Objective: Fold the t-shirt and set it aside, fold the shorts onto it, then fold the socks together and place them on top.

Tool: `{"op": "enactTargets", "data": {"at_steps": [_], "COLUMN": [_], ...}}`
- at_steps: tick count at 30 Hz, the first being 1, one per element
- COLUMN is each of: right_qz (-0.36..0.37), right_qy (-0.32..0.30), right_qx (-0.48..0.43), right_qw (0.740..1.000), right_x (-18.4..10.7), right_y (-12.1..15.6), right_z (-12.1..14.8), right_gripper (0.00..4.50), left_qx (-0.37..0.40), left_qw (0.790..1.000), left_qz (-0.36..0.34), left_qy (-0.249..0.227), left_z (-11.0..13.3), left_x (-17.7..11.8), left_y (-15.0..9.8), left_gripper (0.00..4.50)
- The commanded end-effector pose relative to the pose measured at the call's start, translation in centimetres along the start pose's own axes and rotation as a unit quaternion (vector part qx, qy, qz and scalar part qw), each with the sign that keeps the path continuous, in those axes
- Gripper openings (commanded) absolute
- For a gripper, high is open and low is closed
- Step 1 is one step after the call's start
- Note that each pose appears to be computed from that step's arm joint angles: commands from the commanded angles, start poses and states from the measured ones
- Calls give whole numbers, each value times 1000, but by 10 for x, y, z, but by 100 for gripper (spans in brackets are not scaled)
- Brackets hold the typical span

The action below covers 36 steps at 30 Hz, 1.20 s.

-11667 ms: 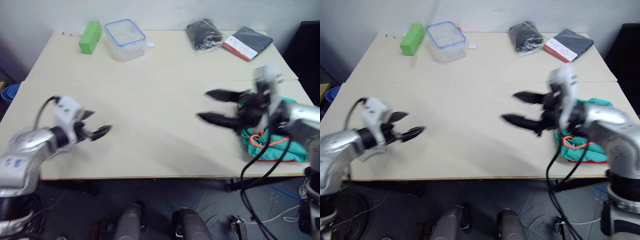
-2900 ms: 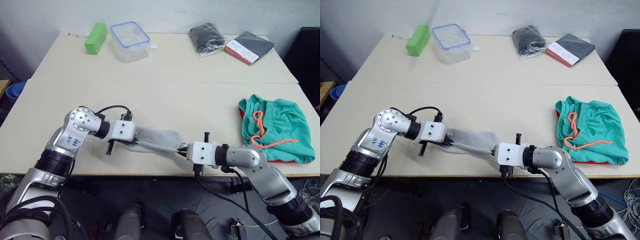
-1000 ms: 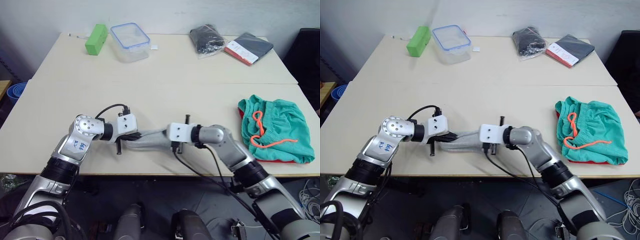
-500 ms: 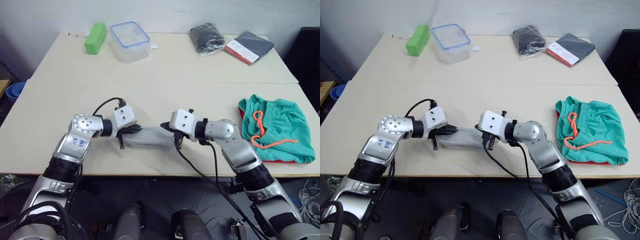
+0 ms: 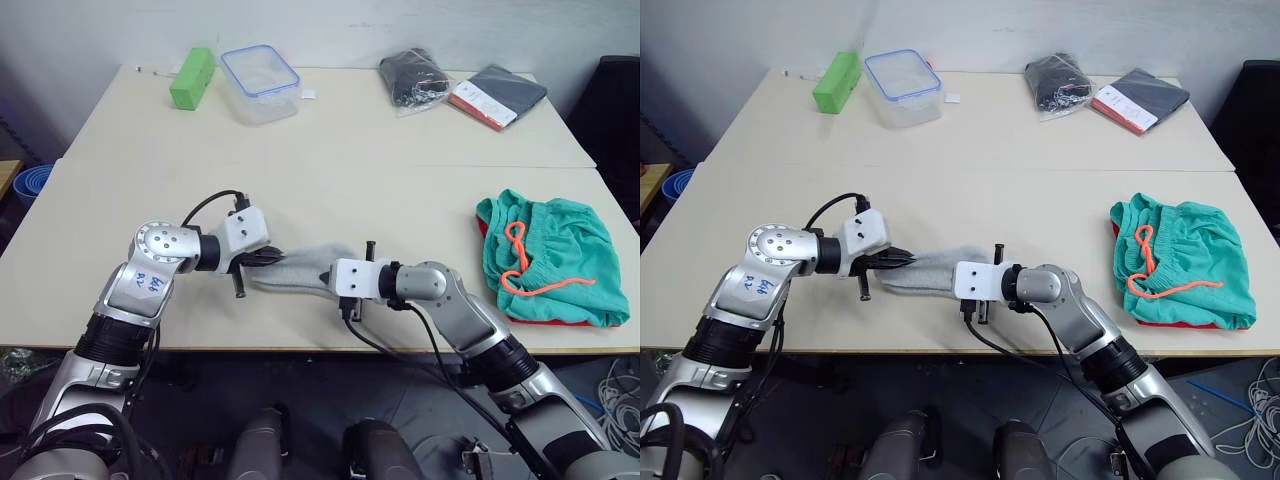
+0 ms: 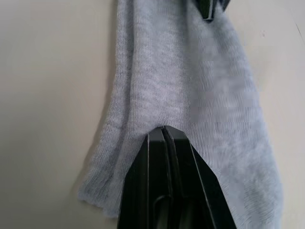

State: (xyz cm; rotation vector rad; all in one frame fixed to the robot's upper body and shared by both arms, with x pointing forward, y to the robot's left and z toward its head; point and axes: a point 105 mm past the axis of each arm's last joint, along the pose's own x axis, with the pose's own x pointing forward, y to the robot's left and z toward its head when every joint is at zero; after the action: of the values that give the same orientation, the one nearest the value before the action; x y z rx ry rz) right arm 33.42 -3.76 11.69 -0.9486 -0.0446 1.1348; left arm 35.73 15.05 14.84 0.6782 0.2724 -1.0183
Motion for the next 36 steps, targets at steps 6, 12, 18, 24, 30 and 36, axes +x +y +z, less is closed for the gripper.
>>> {"op": "enactTargets", "data": {"at_steps": [6,12,18,24,30,36], "right_qz": [15,18,19,17,21,36], "right_qy": [30,28,26,26,24,16], "right_qx": [19,22,19,18,16,11], "right_qw": [999,999,999,999,999,999], "right_x": [-6,-8,-12,-14,-16,-24], "right_y": [10,11,10,7,9,15], "right_z": [-20,-20,-18,-16,-15,-11], "right_gripper": [0,0,0,0,0,0], "left_qx": [-45,-57,-44,-16,-49,-135], "left_qw": [999,993,988,993,998,990], "left_qz": [-7,19,-37,-94,-29,-30], "left_qy": [-26,-106,-140,-73,-7,6], "left_z": [6,35,52,27,0,-12], "left_x": [-16,-29,-30,-7,16,12], "left_y": [6,20,-3,-35,-13,-23], "left_gripper": [98,218,179,8,3,3]}}
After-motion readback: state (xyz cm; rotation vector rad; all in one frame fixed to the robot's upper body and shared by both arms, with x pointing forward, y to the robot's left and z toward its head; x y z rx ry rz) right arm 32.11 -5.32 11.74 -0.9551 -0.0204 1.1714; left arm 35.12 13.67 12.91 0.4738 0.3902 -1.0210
